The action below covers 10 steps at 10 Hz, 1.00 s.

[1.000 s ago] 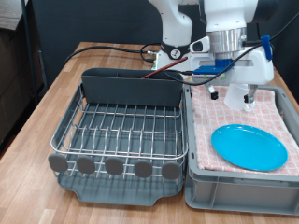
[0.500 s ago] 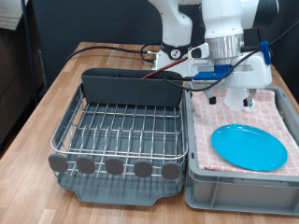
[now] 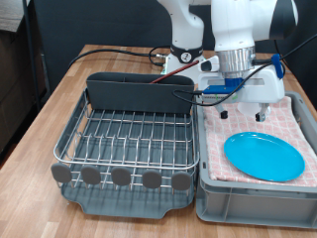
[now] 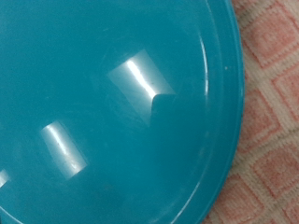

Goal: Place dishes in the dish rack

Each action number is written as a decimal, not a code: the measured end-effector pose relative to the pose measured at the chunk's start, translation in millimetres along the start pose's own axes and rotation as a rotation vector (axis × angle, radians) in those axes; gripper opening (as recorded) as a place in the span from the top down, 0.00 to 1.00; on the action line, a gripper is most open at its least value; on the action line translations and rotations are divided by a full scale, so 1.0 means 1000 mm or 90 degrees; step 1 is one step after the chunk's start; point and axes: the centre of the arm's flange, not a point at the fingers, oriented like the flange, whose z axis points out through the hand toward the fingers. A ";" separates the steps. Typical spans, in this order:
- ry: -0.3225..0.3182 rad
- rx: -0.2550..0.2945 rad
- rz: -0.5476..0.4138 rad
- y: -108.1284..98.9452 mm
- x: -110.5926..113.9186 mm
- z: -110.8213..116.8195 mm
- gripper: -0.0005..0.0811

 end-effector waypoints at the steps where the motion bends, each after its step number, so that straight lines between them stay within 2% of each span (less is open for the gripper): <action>1: -0.002 0.001 -0.002 0.000 0.001 0.004 0.01; 10: -0.016 -0.003 -0.012 -0.012 0.003 0.031 0.01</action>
